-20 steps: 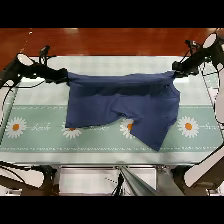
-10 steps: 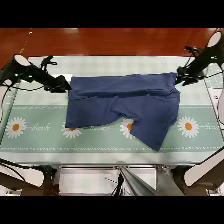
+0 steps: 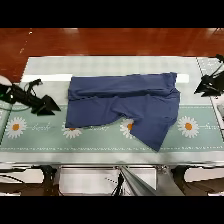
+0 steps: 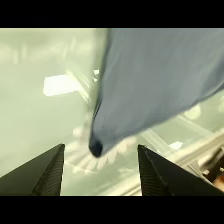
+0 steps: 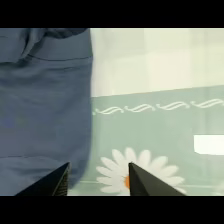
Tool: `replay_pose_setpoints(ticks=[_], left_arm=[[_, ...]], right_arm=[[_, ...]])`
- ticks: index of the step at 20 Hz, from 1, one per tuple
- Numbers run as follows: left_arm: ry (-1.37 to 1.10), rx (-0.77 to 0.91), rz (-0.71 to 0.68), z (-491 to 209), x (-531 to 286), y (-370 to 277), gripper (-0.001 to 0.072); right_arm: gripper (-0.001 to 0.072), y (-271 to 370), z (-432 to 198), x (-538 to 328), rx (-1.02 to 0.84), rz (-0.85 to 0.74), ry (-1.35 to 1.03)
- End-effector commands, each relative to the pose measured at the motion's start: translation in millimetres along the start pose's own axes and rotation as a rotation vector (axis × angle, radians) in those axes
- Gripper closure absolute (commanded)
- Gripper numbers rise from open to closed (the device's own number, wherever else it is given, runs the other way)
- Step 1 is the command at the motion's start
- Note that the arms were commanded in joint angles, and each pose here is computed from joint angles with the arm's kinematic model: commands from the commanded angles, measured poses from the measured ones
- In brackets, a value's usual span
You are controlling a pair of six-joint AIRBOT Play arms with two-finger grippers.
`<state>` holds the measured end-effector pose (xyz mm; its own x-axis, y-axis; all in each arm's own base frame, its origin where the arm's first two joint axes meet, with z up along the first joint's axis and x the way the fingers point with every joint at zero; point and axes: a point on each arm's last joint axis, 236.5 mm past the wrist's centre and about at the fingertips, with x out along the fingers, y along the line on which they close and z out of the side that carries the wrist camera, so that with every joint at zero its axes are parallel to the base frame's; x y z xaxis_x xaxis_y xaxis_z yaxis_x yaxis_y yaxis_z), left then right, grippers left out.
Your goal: Fold the shirts.
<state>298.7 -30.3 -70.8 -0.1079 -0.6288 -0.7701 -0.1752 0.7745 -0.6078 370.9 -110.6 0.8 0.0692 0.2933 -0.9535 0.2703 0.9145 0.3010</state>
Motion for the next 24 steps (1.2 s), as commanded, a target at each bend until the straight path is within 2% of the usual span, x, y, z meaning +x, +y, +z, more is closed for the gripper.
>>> replay_pose_setpoints(ticks=[1, 3, 8, 9, 10, 11, 12, 14, 15, 19, 20, 24], left_arm=[[-0.009, -0.051, -0.089, -21.5, 27.2, 1.7, 0.0146], [-0.073, -0.081, -0.124, -8.0, 37.9, -4.8, 0.0146], [-0.037, -0.024, -0.080, -2.6, 74.9, -19.8, 0.0148], [-0.012, -0.012, -0.081, -5.2, 85.8, -25.6, 0.0183], [0.009, 0.001, -0.080, -7.5, 95.6, -31.2, 0.0361], [0.021, 0.014, -0.074, -9.1, 101.4, -34.4, 0.0625], [0.025, 0.028, -0.073, -9.9, 102.6, -36.4, 0.0686], [0.020, 0.025, -0.081, -10.0, 97.5, -36.8, 0.0687], [0.012, 0.024, -0.086, -9.3, 93.1, -36.5, 0.0687], [-0.024, 0.017, -0.097, -5.4, 78.1, -35.2, 0.0686], [-0.023, 0.022, -0.102, -6.3, 76.2, -35.3, 0.0687], [-0.016, 0.026, -0.110, -8.4, 74.7, -36.2, 0.0686]], right_arm=[[0.0246, 8.9, -12.3, 13.1, 0.052, 0.152, -0.113], [0.0246, 10.3, -24.7, 23.2, 0.040, 0.149, -0.108], [0.0247, 12.2, -29.8, 20.3, 0.035, 0.137, -0.158], [0.0247, 13.4, -29.1, 17.1, 0.032, 0.136, -0.169], [0.0246, 14.2, -29.1, 14.1, 0.029, 0.134, -0.177], [0.0246, 12.4, -30.1, 12.0, 0.023, 0.120, -0.180], [0.0247, 2.3, -34.0, 12.6, 0.014, 0.075, -0.167], [0.0248, -28.3, -56.4, 21.3, 0.026, -0.038, -0.081], [0.0248, -33.2, -69.0, 28.2, 0.047, -0.032, -0.041], [0.0241, -10.4, -110.4, 70.8, 0.074, 0.109, 0.074], [0.0212, -4.3, -119.8, 80.3, 0.066, 0.126, 0.102], [0.0212, 24.8, -125.7, 106.3, 0.068, 0.192, 0.099]])
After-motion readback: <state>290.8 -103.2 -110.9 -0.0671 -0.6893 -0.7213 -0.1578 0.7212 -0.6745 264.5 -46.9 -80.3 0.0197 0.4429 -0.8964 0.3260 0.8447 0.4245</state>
